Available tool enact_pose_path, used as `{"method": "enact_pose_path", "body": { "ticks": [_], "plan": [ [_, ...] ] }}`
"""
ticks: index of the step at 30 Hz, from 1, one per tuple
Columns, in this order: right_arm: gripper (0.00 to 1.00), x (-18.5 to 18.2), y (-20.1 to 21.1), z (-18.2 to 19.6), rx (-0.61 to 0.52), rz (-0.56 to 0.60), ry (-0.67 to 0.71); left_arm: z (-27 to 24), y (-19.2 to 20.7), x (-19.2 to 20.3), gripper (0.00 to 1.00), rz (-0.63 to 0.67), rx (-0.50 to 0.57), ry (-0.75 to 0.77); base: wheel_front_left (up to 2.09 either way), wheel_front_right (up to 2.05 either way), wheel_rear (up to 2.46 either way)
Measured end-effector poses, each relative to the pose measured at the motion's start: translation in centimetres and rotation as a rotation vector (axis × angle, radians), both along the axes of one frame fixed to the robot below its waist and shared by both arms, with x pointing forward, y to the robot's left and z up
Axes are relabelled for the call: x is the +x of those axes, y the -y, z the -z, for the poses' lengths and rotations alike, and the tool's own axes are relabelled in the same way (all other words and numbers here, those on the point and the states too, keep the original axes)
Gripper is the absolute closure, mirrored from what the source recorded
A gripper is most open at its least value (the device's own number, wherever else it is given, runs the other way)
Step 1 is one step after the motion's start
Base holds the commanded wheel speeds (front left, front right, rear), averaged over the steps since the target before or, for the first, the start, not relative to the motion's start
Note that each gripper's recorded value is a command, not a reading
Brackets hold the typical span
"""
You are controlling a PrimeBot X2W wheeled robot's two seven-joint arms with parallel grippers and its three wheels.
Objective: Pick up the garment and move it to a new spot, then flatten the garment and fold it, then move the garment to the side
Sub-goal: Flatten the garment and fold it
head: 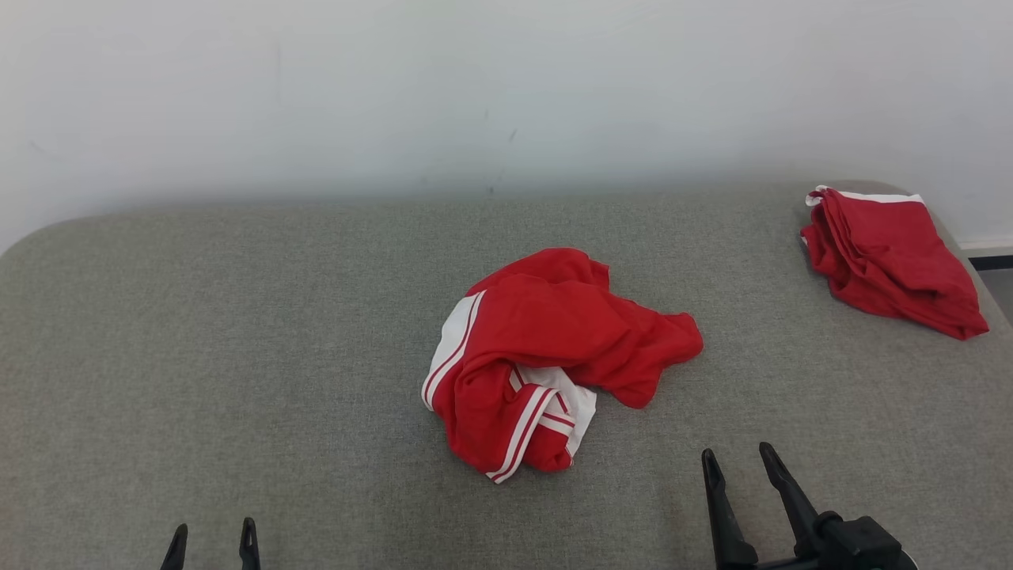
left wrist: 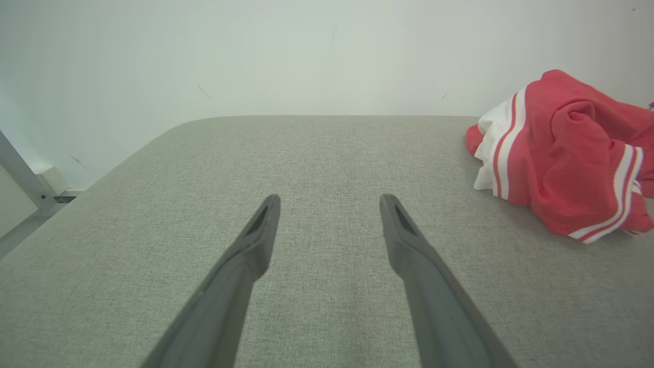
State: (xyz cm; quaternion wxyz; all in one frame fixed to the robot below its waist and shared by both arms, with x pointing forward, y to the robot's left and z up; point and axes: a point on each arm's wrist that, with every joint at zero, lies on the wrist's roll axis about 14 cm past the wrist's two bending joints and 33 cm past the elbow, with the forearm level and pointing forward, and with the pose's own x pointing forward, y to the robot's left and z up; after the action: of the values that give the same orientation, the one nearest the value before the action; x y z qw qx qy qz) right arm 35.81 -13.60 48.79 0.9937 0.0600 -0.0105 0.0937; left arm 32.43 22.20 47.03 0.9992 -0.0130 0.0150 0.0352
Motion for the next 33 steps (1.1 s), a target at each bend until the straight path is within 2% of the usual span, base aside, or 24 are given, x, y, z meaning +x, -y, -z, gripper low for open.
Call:
{"method": "enact_pose_path", "body": {
  "ticks": [33],
  "plan": [
    [0.0, 0.1, -0.06, 0.3, 0.0, -0.002, -0.009, 0.49, -0.32, -0.05, 0.0, -0.009, -0.011, -0.015, 0.0, 0.0, 0.0]
  ]
}}
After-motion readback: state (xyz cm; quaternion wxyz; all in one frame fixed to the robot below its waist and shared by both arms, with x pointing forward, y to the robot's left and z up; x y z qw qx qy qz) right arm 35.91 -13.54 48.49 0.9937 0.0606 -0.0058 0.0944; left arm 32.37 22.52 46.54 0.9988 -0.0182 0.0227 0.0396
